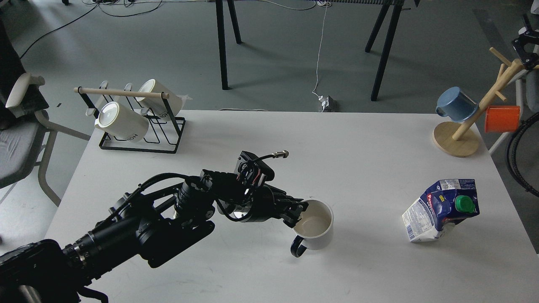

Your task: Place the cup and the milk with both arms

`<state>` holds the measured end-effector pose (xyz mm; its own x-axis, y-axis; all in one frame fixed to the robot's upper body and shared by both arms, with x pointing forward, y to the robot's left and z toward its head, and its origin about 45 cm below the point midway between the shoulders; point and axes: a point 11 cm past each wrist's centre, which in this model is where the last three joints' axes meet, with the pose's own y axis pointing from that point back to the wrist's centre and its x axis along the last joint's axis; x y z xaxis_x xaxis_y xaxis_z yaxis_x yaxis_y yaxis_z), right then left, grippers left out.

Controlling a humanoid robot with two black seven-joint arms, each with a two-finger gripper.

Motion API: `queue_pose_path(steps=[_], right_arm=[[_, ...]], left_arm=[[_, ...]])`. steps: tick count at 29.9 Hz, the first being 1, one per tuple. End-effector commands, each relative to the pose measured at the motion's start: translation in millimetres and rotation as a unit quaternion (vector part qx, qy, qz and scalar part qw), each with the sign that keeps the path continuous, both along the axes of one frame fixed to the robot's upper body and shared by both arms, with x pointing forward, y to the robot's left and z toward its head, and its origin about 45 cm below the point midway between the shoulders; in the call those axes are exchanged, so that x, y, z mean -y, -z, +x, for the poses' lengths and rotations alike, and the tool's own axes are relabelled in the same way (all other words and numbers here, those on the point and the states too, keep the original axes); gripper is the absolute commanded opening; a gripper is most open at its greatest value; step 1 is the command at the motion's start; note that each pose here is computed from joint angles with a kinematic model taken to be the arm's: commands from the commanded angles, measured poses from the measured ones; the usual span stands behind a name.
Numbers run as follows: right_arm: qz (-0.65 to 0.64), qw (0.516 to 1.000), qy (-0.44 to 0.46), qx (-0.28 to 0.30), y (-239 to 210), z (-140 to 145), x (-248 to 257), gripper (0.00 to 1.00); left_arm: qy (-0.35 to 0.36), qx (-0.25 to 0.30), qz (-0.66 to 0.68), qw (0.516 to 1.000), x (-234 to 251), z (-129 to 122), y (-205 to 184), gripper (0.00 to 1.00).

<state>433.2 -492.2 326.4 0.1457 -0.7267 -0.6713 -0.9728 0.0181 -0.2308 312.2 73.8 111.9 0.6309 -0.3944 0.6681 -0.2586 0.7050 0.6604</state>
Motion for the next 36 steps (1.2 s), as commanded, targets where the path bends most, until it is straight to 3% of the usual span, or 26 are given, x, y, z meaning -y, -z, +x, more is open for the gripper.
queue_pose_path(steps=[1,5,8,14,23,30,36], right_arm=[[-0.001,1.0,0.0,-0.001,0.7,-0.4,0.2,0.99],[-0.001,1.0,0.0,-0.002,1.0,-0.4,0.0,0.99],[-0.001,1.0,-0.001,-0.001,0.3,-0.1,-0.2,0.99],[-0.012,1.0,0.007,-0.003,-4.9,-4.8,10.4,0.99],[-0.038,0.998,0.042,-0.014,-9.4,-23.2,44.4,0.99],[-0.047,0.999,0.009,-0.006,-17.1,-29.3,29.8,0.99],[-0.028,0.998,-0.058,-0.028,-3.2,-59.3,0.0,0.99]], left_arm=[[-0.008,0.0,0.01,1.0,-11.7,1.7,3.3,0.16],[-0.009,0.001,0.01,1.0,-12.3,2.7,2.6,0.22],[-0.007,0.001,0.009,1.0,-11.9,2.4,1.7,0.41],[-0.011,0.011,0.003,1.0,-20.2,7.6,-7.3,0.63],[-0.115,0.1,-0.114,0.982,-61.7,67.9,-108.0,0.72],[-0.217,0.002,-0.38,0.899,-102.1,94.2,-189.8,0.81],[-0.278,-0.1,-0.585,0.755,-173.2,110.7,-240.6,0.9]])
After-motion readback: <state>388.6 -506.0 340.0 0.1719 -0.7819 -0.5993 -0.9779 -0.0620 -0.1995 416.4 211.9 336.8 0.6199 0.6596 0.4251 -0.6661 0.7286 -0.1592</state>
